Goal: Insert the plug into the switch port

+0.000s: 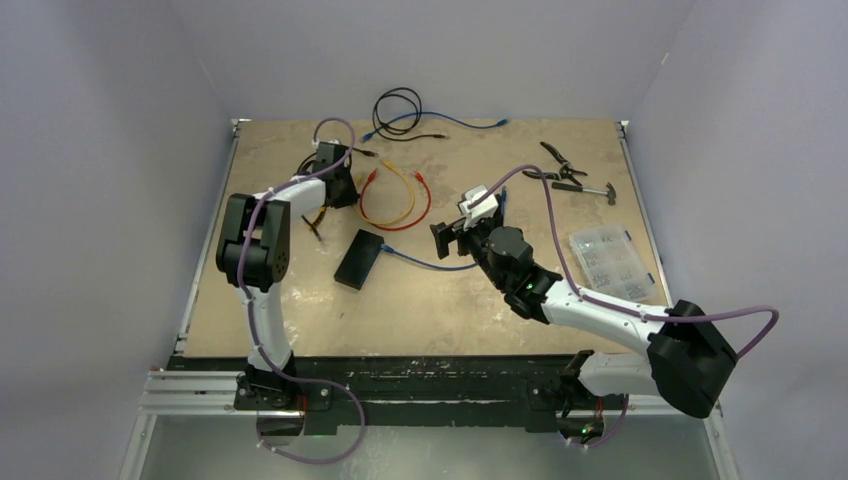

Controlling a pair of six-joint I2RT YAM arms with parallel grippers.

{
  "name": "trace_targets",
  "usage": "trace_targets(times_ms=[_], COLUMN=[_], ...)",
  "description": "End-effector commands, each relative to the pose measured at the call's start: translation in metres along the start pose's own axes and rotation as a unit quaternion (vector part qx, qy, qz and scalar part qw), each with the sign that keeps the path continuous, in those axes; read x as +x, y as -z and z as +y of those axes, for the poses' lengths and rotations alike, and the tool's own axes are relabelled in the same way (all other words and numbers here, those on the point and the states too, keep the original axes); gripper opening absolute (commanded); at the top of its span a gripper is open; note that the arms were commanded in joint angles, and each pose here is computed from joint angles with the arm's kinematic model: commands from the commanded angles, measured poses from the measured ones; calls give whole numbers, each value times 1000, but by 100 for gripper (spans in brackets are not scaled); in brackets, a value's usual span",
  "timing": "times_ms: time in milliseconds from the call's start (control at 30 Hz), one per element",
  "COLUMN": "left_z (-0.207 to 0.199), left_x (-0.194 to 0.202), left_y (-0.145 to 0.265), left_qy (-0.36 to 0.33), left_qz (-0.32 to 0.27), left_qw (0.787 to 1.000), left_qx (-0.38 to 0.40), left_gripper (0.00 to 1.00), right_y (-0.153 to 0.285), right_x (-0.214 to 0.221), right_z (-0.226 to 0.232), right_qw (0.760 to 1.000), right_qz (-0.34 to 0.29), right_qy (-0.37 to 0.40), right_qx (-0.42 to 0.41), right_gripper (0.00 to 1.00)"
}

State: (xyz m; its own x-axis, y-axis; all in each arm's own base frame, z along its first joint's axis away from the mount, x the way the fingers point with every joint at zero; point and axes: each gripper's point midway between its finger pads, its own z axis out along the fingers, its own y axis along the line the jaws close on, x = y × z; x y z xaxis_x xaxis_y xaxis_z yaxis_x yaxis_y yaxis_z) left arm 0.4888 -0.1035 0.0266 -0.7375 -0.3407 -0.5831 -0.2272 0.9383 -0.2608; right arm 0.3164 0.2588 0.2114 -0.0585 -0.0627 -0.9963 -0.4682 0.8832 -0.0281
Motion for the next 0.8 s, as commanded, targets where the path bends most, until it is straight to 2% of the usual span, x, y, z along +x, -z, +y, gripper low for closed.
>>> trace_targets(times_ms=[0, 100, 400, 767], left_z=[-13, -25, -60, -85], left_x=[-14, -25, -59, -49], left_y=[3, 16, 81, 150], left_qy=[2, -2, 18, 24], left_qz=[-11, -24, -82, -91], left_qw=[1000, 998, 986, 964], left_qx=[29, 56, 146, 248], left_gripper=[8, 0, 0, 0], right_y=[-1, 0, 0, -10], right_x=[-19, -24, -45, -66], right_z=[5, 5, 4, 6], right_qw=[999, 999, 998, 998], right_qz=[-28, -36, -60, -64], right_qy=[-15, -15, -10, 7], right_qx=[-9, -11, -11, -12], right_gripper=[99, 99, 99, 98])
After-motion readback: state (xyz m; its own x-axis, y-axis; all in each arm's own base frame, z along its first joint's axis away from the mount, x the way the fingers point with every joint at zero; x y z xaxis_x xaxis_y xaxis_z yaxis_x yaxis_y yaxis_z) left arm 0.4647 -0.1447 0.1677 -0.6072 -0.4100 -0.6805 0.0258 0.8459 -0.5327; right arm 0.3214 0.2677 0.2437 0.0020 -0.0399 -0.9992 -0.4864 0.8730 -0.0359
